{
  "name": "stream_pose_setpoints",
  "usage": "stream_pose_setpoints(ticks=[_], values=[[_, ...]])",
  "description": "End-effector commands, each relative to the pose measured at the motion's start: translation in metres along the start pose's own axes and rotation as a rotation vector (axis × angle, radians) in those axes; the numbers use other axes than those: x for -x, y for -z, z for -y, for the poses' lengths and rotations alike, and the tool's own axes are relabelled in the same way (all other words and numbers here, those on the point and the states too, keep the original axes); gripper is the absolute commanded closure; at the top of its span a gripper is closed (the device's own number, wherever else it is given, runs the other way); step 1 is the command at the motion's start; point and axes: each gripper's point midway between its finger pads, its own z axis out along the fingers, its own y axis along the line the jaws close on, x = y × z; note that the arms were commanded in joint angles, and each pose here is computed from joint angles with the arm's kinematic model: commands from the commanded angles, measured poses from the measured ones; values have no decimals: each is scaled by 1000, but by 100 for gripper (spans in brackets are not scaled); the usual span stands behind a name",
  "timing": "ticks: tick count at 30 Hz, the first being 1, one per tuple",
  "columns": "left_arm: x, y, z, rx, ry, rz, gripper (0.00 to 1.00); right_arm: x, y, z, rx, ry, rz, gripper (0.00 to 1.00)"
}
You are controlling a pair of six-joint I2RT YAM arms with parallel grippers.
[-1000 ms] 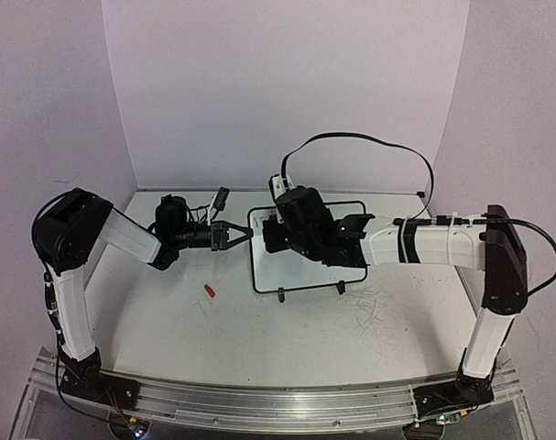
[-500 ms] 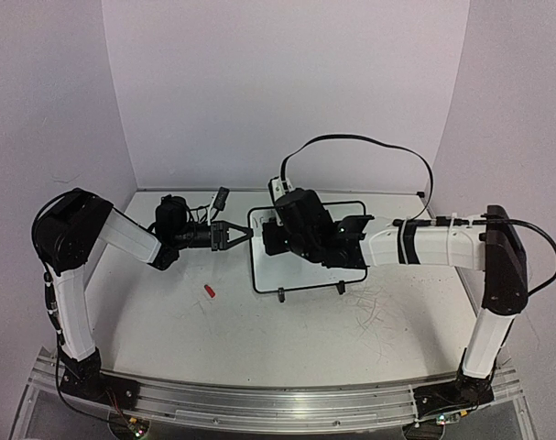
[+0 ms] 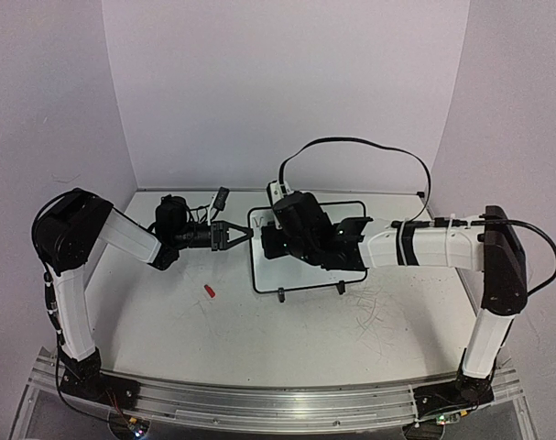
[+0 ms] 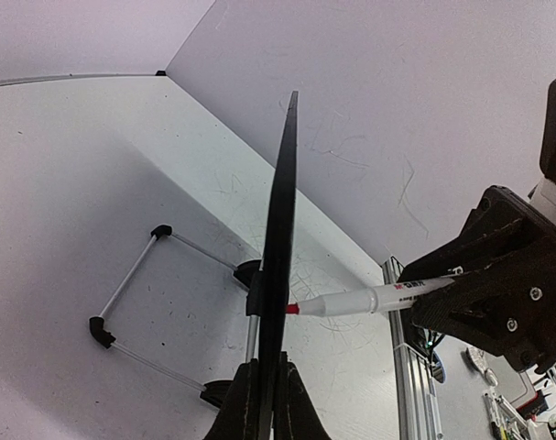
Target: Write a sentence on the whiteboard
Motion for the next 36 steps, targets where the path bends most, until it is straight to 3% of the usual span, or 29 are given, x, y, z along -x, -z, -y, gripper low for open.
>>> stream_pose_setpoints(ticks=[1,25,36], values=[[20,1,24,-58,-41,24,100,-3,-5,-6,6,-2,-6,100],[22,0,25,-61,-43,26,100,6,-2,5,-57,9,20,100],[21,0,25,-61,-40,24,100,-18,-3,5,-40,-1,-37,100]])
